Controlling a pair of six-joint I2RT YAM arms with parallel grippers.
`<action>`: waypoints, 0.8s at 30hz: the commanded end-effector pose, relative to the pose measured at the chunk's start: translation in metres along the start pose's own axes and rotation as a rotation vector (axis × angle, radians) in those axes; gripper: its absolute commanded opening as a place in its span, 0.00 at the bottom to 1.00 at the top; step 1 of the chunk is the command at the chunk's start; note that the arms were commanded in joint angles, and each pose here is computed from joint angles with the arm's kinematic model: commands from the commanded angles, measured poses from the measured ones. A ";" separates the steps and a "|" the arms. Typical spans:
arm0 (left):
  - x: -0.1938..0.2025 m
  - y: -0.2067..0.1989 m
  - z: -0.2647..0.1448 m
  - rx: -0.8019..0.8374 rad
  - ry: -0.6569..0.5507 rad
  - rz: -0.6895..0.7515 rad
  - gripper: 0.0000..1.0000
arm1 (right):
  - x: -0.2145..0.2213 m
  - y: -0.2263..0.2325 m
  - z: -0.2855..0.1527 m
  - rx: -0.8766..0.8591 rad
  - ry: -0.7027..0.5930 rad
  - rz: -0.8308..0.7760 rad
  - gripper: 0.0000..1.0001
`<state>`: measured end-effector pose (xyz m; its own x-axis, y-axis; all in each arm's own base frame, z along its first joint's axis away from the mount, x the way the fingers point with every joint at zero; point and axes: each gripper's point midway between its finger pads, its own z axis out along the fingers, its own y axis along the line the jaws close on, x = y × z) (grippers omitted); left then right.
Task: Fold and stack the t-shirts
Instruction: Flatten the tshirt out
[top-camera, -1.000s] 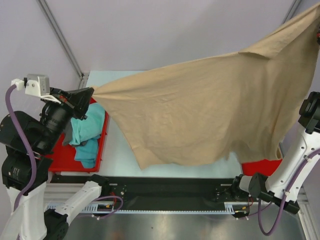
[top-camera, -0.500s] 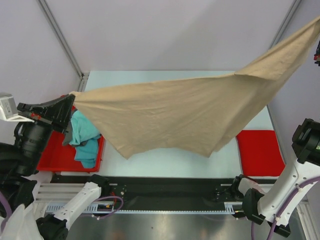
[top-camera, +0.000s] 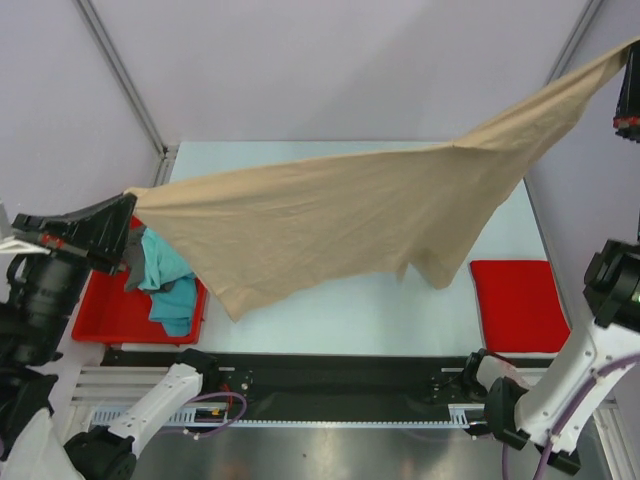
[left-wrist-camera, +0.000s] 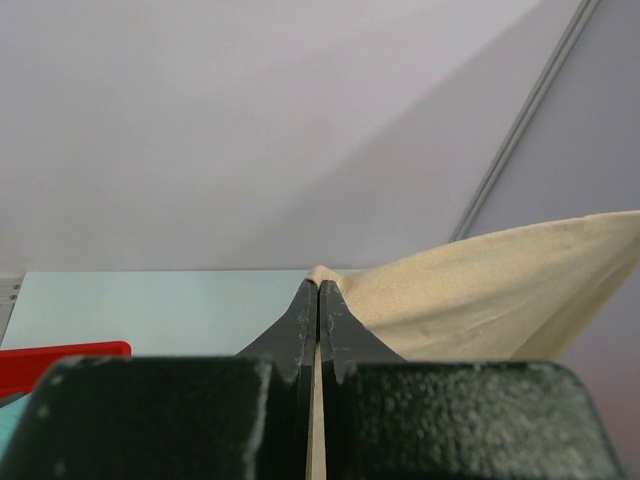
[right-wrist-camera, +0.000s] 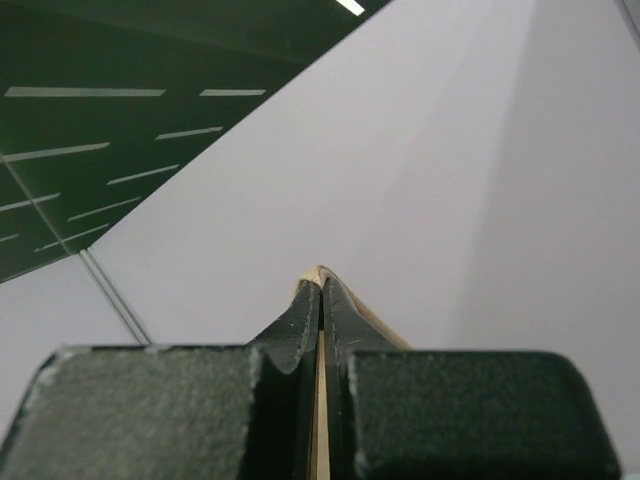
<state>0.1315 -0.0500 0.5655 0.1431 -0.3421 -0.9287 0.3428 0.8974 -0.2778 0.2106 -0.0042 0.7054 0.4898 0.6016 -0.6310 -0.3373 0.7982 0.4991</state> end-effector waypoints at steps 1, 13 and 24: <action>-0.020 -0.003 -0.032 0.019 -0.073 0.009 0.00 | -0.042 0.070 -0.047 -0.123 -0.142 -0.115 0.00; -0.041 -0.002 -0.078 0.019 -0.157 0.016 0.00 | -0.080 0.127 -0.097 -0.208 -0.278 -0.152 0.00; 0.036 0.027 0.008 -0.115 0.044 -0.007 0.00 | 0.026 -0.018 -0.010 -0.038 -0.004 0.049 0.00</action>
<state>0.1003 -0.0296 0.5514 0.1887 -0.3591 -0.9140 0.3080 0.9054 -0.2921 0.1507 0.0242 0.7081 0.5749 0.5704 -0.5867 -0.4060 0.8214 0.4006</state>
